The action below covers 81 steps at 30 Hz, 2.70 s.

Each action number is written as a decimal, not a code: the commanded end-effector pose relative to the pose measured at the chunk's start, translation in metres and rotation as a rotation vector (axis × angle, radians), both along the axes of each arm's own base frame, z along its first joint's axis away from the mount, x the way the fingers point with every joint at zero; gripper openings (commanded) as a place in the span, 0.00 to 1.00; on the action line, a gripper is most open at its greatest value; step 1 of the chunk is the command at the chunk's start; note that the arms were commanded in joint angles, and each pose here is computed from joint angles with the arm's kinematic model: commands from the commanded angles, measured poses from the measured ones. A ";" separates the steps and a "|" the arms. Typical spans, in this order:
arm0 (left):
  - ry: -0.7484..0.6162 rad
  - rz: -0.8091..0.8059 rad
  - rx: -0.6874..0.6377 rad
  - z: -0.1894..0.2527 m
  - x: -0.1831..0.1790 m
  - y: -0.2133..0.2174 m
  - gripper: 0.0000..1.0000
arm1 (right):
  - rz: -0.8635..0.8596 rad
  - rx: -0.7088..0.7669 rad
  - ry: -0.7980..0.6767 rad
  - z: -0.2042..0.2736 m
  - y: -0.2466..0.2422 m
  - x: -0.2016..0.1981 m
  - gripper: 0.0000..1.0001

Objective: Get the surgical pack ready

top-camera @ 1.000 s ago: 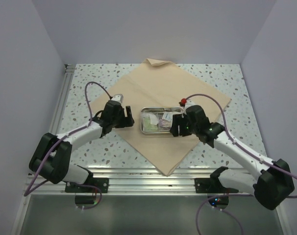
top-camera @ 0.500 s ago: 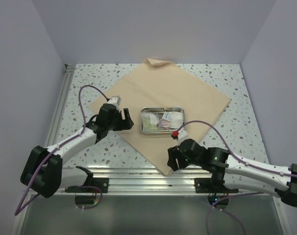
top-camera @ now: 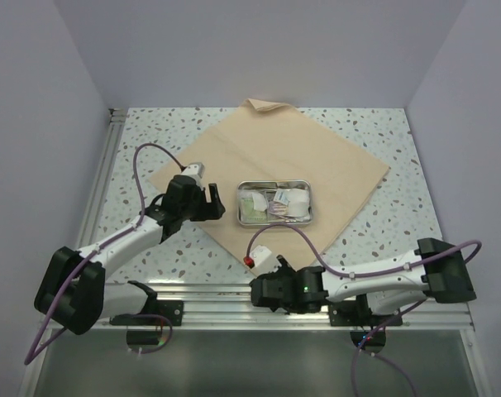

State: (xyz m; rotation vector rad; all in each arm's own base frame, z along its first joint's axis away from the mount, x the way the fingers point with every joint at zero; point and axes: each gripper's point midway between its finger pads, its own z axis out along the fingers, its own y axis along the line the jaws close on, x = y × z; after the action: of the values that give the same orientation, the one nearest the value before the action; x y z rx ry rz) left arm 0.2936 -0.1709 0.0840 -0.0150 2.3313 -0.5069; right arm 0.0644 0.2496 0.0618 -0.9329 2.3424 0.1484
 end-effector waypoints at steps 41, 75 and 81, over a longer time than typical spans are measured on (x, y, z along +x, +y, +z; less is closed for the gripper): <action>-0.007 0.011 0.056 0.002 -0.006 0.013 0.82 | -0.096 -0.304 -0.314 -0.022 0.004 0.021 0.17; -0.186 -0.577 -0.304 0.036 -0.034 -0.112 0.75 | 0.047 -0.028 -0.050 0.063 0.035 0.178 0.00; -0.174 -0.560 -0.301 0.028 -0.025 -0.119 0.70 | 0.052 0.034 -0.013 0.069 0.048 0.187 0.00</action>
State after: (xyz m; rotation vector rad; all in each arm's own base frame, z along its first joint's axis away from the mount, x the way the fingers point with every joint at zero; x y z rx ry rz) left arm 0.2485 -0.2754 0.0833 0.4944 2.1922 -1.0767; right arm 0.2457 0.2801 0.1129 -0.9517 2.3452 0.1118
